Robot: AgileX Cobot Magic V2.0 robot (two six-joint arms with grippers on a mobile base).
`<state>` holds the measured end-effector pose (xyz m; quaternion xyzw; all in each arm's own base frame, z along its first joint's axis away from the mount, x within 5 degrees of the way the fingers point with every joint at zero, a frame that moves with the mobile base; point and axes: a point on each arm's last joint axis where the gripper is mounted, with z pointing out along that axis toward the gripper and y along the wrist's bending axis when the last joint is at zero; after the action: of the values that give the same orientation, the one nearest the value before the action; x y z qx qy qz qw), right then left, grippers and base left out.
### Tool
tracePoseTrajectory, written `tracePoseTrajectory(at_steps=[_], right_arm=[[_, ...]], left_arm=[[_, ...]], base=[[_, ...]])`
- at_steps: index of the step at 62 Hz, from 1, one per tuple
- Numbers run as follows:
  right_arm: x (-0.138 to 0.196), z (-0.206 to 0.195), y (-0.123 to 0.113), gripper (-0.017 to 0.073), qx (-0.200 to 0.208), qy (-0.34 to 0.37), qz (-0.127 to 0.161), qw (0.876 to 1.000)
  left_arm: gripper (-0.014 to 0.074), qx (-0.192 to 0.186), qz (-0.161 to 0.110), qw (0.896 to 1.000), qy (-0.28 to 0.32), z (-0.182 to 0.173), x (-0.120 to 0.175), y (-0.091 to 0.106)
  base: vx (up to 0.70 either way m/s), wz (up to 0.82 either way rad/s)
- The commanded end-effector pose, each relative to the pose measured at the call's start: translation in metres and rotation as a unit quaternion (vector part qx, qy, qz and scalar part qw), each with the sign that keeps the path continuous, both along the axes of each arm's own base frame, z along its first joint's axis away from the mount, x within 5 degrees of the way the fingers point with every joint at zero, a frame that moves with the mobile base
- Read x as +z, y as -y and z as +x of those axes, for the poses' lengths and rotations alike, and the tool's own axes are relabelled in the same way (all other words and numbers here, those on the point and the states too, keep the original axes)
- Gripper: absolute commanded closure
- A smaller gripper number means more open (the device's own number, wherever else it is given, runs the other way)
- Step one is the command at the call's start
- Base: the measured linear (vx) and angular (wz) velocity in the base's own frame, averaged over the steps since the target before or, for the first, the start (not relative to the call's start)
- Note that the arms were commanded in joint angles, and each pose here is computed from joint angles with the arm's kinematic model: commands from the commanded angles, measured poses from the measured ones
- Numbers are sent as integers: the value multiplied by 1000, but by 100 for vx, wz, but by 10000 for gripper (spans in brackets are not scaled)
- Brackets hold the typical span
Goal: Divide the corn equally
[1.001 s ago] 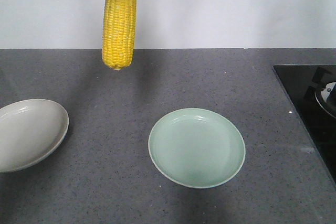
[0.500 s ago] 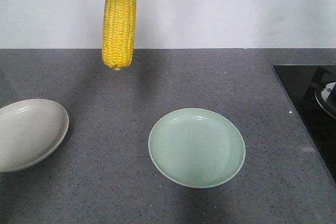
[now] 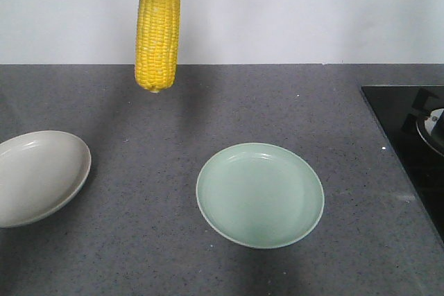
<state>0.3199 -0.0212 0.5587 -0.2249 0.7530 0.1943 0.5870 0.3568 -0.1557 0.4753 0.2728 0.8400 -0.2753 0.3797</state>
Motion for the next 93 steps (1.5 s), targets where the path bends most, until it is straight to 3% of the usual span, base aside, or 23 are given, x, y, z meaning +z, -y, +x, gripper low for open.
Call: tracePoseTrajectory(at_steps=[1,78,84,93], right_arm=[[18,-23,-8,566,15,32,1,999],[19,-24,-9,566,22,32,11,999],[22,-25,-11,566,31,39,29,998],[20,-20,-23,566,64,-19,117,991]], left_arm=[[600,-3,-35,999,39,-21,29,-4],[600,-4,-35,999,39,-21,29,-3],[600,-4,-35,999,39,-21,29,-3],[600,-4,-36,999,40,-21,29,-3]], base=[[0,0],[0,0],[0,0],[0,0]])
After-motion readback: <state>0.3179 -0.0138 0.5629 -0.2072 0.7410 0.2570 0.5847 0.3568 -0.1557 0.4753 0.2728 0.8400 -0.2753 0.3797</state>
